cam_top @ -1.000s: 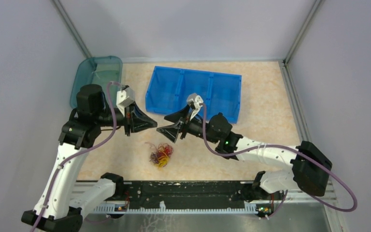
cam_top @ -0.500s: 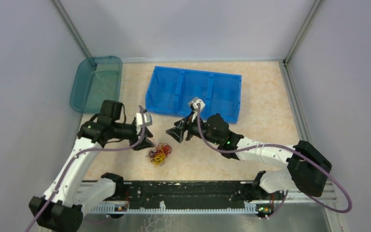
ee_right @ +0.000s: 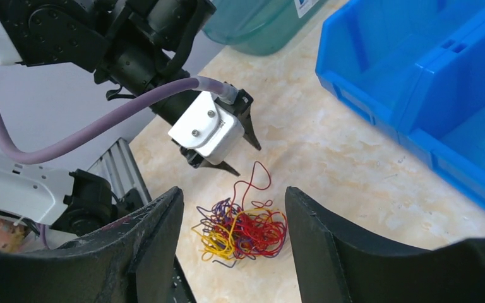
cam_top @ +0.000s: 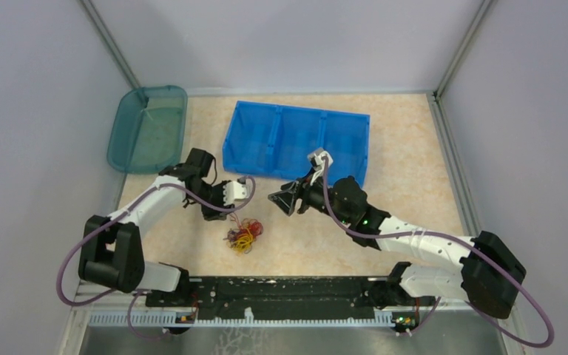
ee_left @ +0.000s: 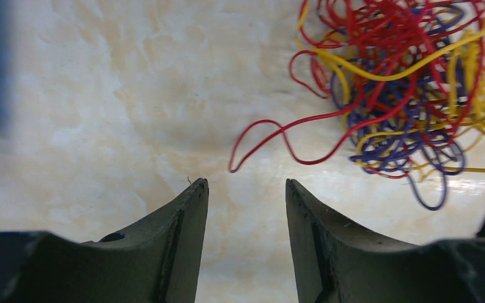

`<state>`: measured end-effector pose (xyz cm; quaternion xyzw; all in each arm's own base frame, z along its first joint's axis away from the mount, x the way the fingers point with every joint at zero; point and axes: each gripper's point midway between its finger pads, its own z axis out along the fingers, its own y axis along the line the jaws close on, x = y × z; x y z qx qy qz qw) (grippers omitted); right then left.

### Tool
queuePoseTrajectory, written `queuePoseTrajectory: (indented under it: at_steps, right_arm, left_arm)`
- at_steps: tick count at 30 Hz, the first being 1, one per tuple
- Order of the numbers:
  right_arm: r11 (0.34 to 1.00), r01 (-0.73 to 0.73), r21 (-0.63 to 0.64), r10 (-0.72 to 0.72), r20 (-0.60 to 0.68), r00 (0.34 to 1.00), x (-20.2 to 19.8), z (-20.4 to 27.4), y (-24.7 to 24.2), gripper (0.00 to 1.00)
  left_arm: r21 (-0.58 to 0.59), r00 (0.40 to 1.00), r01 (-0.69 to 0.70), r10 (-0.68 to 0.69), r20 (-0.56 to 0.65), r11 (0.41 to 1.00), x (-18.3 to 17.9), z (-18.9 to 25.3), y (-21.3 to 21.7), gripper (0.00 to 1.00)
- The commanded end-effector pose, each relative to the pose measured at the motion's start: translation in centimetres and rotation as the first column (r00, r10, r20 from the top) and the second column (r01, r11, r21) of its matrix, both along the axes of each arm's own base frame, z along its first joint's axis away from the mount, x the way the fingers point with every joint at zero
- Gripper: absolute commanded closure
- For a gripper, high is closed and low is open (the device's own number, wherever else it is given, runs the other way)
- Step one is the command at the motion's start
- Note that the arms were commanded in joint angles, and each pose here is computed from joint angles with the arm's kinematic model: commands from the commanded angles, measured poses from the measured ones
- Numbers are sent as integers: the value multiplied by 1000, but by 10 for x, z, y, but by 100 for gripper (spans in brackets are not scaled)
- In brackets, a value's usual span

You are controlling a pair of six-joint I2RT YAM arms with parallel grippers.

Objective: Untangle the cables

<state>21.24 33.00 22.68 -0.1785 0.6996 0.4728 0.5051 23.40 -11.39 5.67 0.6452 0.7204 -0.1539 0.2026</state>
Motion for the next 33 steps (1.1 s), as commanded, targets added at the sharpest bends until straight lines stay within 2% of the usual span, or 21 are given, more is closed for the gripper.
queuePoseTrajectory:
  at_steps: [1,8,10,16,24,28,33]
  right_arm:
    - [998,23,53,-24,20,1000,4,18,-5,39]
    - [997,17,76,-19,17,1000,6,24,-4,42]
    - [996,23,86,-25,16,1000,9,26,-6,42]
    - [994,28,104,-28,-3,1000,15,25,-9,44]
    - [992,31,122,-29,-16,999,18,26,-9,46]
    - [991,31,127,-29,-19,999,18,27,-9,49]
    - [990,34,139,-31,-23,999,17,31,-10,52]
  left_arm:
    - [31,975,111,-115,191,993,35,7,0,46]
    - [-9,949,223,-215,230,975,34,9,-7,47]
    - [-21,939,280,-269,214,960,24,6,-10,47]
    - [-80,942,326,-316,115,942,2,-1,-16,46]
    - [-92,935,345,-334,115,934,3,-4,-22,47]
    - [-101,941,310,-290,173,945,17,-1,-27,52]
    - [-153,954,278,-253,160,948,13,-3,-39,59]
